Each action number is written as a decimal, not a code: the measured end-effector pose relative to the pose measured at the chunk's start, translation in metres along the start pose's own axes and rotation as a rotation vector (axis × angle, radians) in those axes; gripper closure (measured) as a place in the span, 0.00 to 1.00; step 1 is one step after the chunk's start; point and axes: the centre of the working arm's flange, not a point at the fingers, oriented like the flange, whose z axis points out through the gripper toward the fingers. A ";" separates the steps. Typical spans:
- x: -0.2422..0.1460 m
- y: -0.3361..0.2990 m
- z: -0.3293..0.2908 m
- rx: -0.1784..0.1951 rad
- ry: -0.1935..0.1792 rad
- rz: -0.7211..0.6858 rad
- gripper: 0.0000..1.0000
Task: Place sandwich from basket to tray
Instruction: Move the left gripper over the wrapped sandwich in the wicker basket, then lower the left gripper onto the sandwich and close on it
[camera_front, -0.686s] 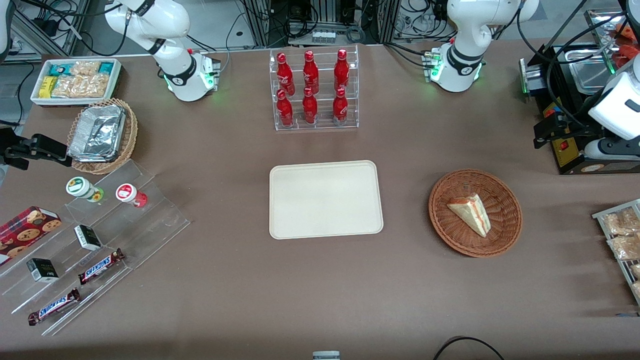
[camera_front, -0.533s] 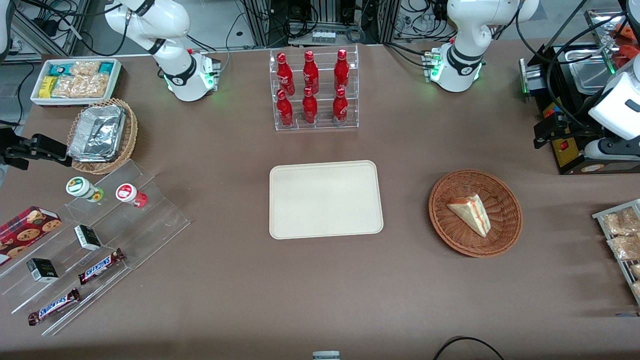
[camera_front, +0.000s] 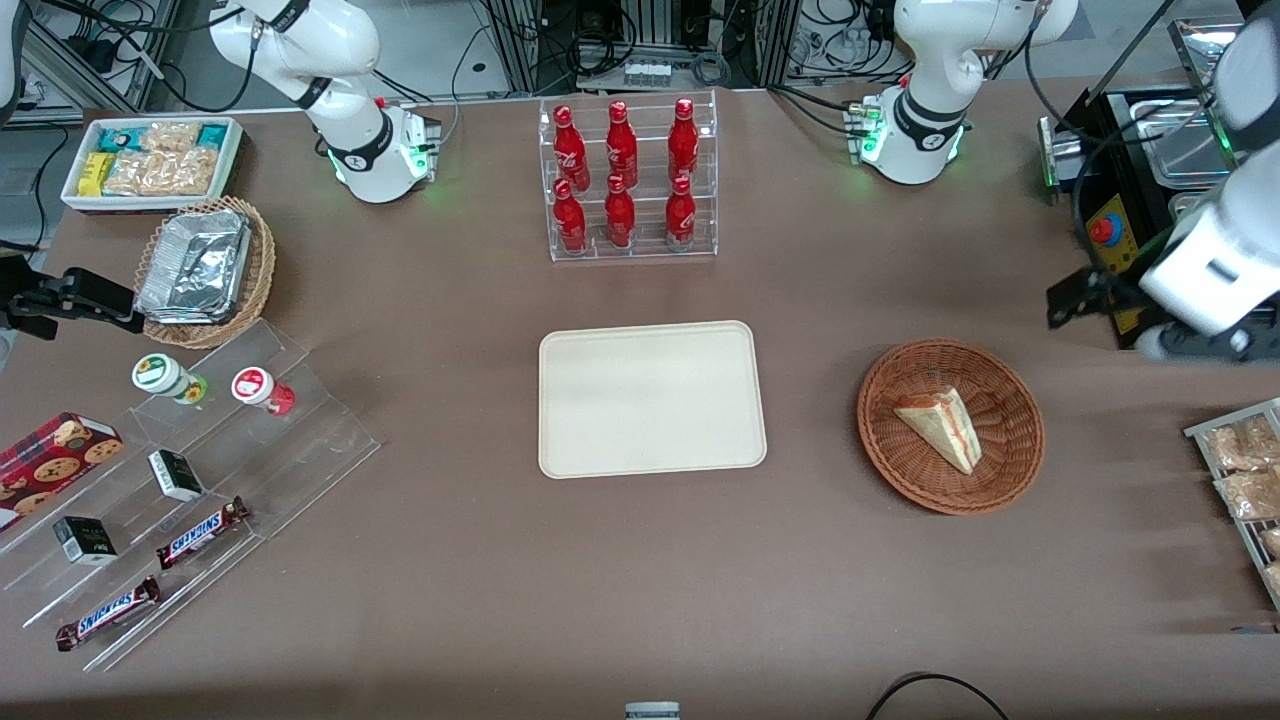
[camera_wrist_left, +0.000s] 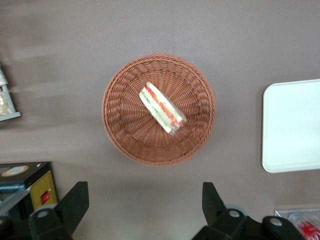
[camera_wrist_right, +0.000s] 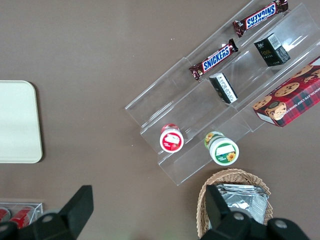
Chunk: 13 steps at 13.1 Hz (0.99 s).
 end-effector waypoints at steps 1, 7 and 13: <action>0.008 0.000 0.023 0.000 0.007 -0.022 0.00; 0.017 0.005 0.141 -0.012 0.061 -0.280 0.00; 0.005 0.007 0.196 -0.027 0.088 -0.479 0.00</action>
